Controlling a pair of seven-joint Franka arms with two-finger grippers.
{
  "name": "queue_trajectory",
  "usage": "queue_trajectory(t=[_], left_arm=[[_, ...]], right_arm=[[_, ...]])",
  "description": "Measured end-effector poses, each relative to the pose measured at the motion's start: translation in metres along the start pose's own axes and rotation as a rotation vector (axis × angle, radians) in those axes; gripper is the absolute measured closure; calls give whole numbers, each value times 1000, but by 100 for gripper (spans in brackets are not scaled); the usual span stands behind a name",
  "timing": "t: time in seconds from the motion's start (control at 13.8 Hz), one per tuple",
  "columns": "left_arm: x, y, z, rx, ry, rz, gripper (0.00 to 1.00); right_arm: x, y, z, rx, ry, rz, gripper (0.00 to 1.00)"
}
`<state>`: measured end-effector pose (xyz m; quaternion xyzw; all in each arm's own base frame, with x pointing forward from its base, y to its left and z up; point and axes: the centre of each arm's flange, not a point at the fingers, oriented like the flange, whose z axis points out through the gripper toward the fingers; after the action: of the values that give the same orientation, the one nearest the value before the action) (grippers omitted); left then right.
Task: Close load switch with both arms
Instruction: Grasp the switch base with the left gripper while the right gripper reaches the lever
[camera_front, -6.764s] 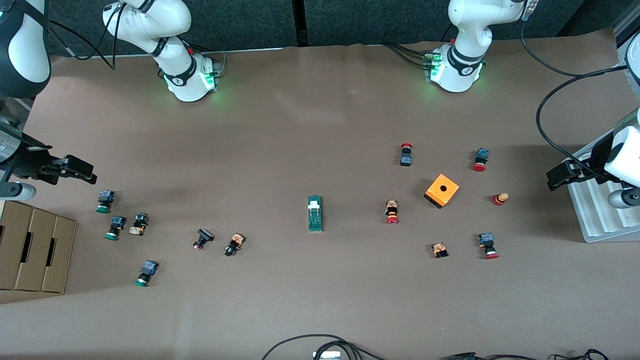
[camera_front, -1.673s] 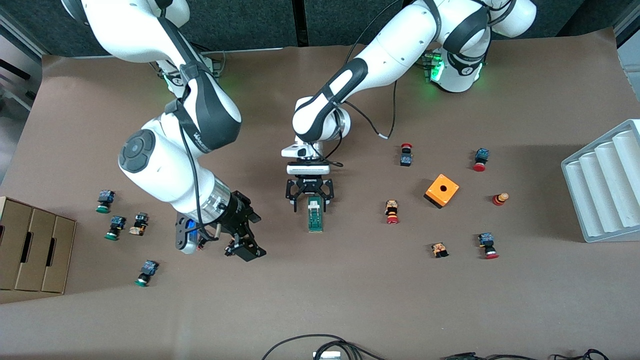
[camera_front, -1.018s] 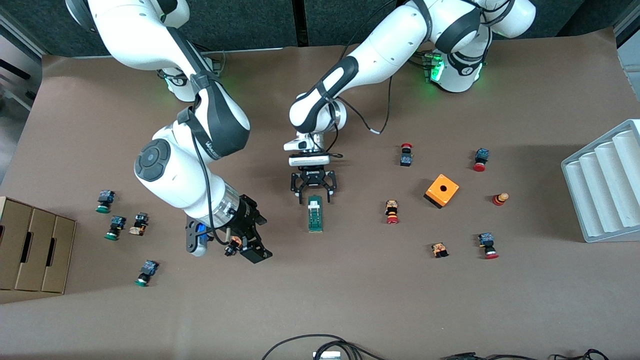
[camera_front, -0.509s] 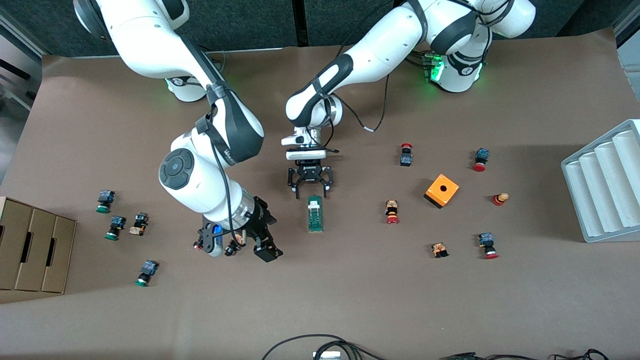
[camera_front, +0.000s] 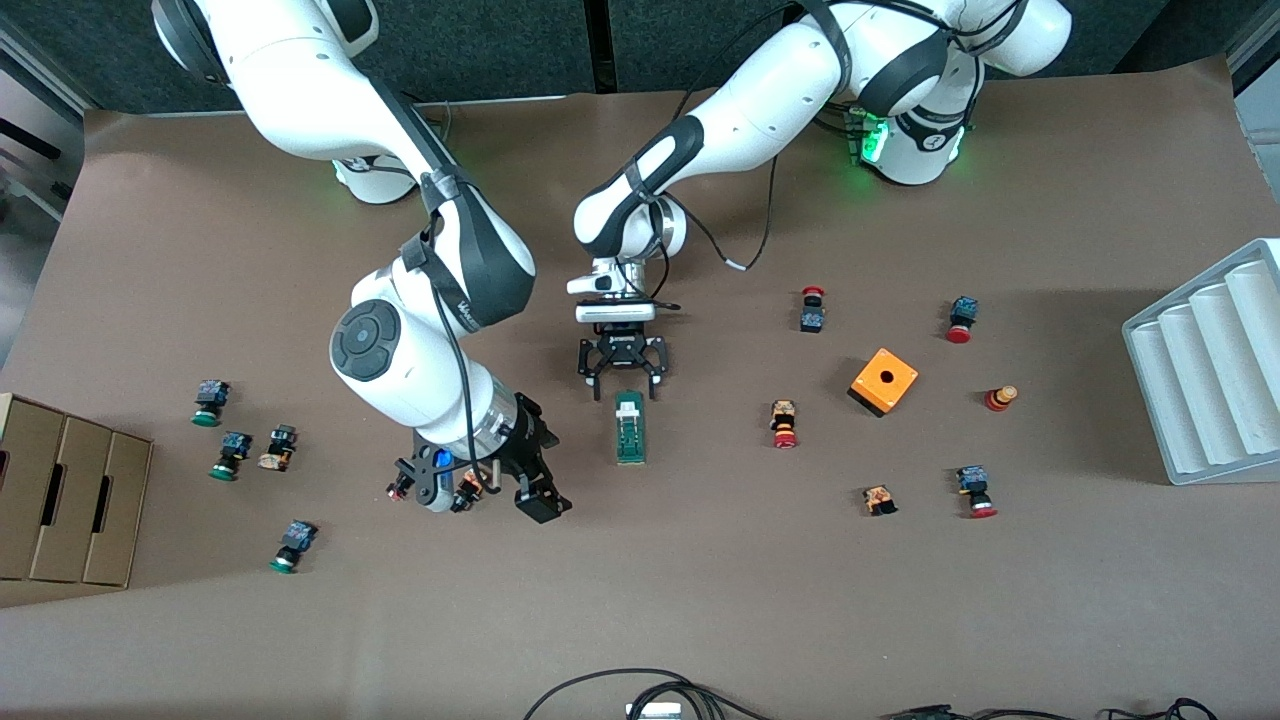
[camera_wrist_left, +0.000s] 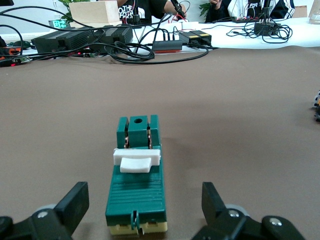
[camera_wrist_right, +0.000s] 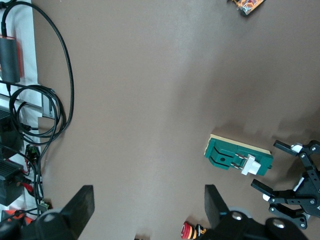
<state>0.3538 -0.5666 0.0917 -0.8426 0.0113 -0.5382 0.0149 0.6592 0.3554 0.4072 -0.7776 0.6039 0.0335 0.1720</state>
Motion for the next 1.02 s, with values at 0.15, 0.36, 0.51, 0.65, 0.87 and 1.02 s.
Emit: queue_trajectory(t=[0.15, 0.36, 0.51, 0.65, 0.87, 1.02], left_arm=[[-5, -1, 2, 0, -2, 5, 1], [-11, -2, 4, -3, -3, 15, 1], [-11, -1, 4, -3, -2, 14, 4], [-9, 0, 5, -4, 1, 10, 11], [-9, 0, 6, -2, 2, 9, 34], [-10, -2, 7, 4, 6, 11, 41]], right_arm=[[-2, 2, 7, -6, 1, -3, 2], [-7, 4, 15, -11, 2, 7, 2], [-12, 6, 21, -14, 2, 9, 2], [-19, 9, 27, -20, 2, 13, 2], [-26, 13, 36, -32, 4, 32, 2], [-33, 18, 45, -46, 7, 46, 2]])
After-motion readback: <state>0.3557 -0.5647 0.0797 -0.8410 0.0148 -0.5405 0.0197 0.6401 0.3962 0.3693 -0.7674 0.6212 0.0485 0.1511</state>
